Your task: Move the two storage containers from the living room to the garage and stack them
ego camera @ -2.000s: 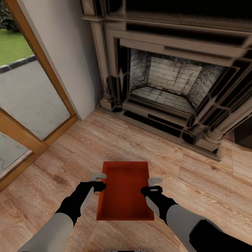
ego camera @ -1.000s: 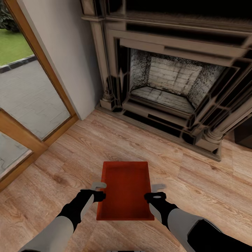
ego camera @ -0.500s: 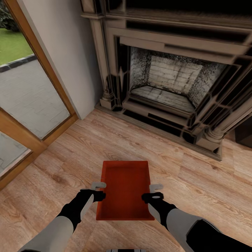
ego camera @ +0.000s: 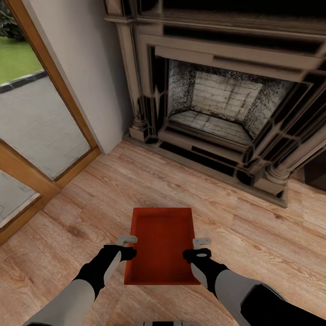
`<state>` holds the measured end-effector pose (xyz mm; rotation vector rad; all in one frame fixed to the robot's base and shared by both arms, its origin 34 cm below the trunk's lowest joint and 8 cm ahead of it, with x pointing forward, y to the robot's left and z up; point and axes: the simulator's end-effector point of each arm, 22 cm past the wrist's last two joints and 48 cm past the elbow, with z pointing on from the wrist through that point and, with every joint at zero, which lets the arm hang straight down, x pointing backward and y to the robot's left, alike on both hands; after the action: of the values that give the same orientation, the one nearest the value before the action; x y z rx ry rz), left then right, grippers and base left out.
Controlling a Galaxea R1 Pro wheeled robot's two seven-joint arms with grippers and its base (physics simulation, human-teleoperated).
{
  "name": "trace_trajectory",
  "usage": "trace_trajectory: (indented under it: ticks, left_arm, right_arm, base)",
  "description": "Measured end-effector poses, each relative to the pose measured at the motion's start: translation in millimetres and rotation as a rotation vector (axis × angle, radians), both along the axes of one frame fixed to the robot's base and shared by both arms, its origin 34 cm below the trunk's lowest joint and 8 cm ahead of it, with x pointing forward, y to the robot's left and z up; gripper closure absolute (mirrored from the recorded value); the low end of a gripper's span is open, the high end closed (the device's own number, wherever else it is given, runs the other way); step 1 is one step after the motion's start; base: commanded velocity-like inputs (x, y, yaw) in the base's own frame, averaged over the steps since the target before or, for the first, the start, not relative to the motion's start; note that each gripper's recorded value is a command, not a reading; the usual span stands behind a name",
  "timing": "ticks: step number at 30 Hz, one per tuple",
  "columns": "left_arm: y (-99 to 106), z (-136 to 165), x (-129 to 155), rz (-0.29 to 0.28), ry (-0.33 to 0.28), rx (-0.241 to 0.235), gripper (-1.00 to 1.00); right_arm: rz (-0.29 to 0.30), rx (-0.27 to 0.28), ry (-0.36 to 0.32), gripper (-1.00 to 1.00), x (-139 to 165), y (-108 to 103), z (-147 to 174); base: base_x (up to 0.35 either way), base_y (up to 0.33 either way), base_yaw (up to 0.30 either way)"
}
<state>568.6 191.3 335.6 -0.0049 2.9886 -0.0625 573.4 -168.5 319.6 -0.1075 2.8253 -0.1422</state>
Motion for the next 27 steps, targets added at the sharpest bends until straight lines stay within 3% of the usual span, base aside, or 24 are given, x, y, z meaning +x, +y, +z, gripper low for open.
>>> trace_trajectory:
  ticks: [27]
  left_arm:
    - [8.4,-8.3,-0.5,0.001,-0.002,0.012,-1.00]
  right_arm:
    - [-0.001,-0.004,0.000,-1.00,-1.1,-3.1,-8.3]
  base:
    - [0.000,0.000,0.000]
